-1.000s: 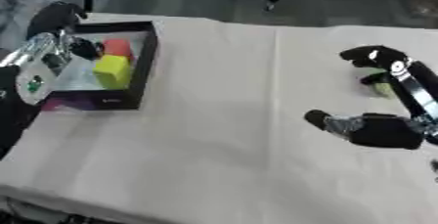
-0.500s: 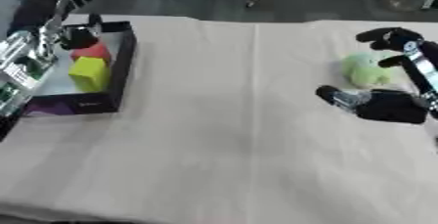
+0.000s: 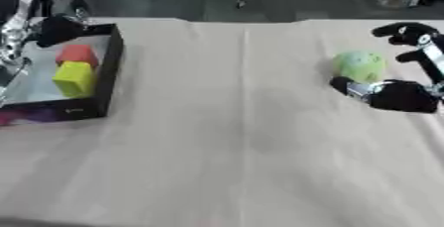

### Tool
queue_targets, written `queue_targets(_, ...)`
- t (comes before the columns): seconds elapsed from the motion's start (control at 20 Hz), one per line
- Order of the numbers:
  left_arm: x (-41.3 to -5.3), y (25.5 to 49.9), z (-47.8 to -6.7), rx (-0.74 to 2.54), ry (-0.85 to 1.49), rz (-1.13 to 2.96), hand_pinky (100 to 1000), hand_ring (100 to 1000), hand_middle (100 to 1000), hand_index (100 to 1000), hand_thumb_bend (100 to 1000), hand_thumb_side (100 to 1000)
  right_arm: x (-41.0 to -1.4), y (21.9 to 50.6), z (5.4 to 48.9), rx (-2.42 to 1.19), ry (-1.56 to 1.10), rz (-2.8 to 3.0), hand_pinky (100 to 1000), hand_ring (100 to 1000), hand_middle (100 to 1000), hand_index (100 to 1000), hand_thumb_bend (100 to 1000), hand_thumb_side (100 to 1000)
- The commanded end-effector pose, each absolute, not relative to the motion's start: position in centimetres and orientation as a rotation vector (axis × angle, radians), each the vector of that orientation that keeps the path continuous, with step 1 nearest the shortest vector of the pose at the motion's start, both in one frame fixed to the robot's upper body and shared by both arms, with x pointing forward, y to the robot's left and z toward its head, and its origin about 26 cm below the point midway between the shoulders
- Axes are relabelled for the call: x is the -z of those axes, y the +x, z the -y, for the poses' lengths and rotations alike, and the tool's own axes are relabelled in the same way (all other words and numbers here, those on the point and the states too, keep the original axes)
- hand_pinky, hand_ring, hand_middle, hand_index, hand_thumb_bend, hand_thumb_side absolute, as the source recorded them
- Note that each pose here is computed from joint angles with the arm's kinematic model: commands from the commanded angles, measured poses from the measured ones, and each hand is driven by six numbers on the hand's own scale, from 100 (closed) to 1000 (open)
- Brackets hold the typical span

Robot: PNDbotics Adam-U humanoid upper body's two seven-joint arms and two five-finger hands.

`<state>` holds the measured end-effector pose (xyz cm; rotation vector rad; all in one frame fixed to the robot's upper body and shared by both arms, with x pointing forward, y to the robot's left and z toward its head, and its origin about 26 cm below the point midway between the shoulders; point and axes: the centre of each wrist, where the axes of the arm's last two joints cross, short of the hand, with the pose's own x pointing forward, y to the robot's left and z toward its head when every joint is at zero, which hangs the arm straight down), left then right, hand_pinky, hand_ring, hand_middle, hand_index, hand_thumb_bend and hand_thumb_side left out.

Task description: Pick up the objects with one hand, pass them to the other hand, and then place them into the box on the other side of the table.

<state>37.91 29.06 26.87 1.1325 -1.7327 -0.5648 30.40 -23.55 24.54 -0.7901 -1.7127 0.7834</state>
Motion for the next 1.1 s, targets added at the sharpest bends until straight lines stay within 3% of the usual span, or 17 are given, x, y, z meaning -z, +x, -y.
queue_targets(0.05,-28.3,36.4,-28.5,0.535,1.078,1.854,789,647,611,722,100,459,-26.1,30.1,25.0,-0.818,-0.838,1.687,817,927,912,852,653,368)
queue_targets(0.65,-29.0,30.9,-24.1,0.484,0.752,2.081,794,647,609,722,100,573,-28.1,31.5,30.0,-0.879,-0.753,1.624,810,938,937,870,657,357)
queue_targets(1.1,-29.2,30.4,-23.4,0.454,0.561,2.142,795,650,611,722,100,580,-28.4,32.4,32.8,-0.881,-0.780,1.587,818,944,943,872,651,341)
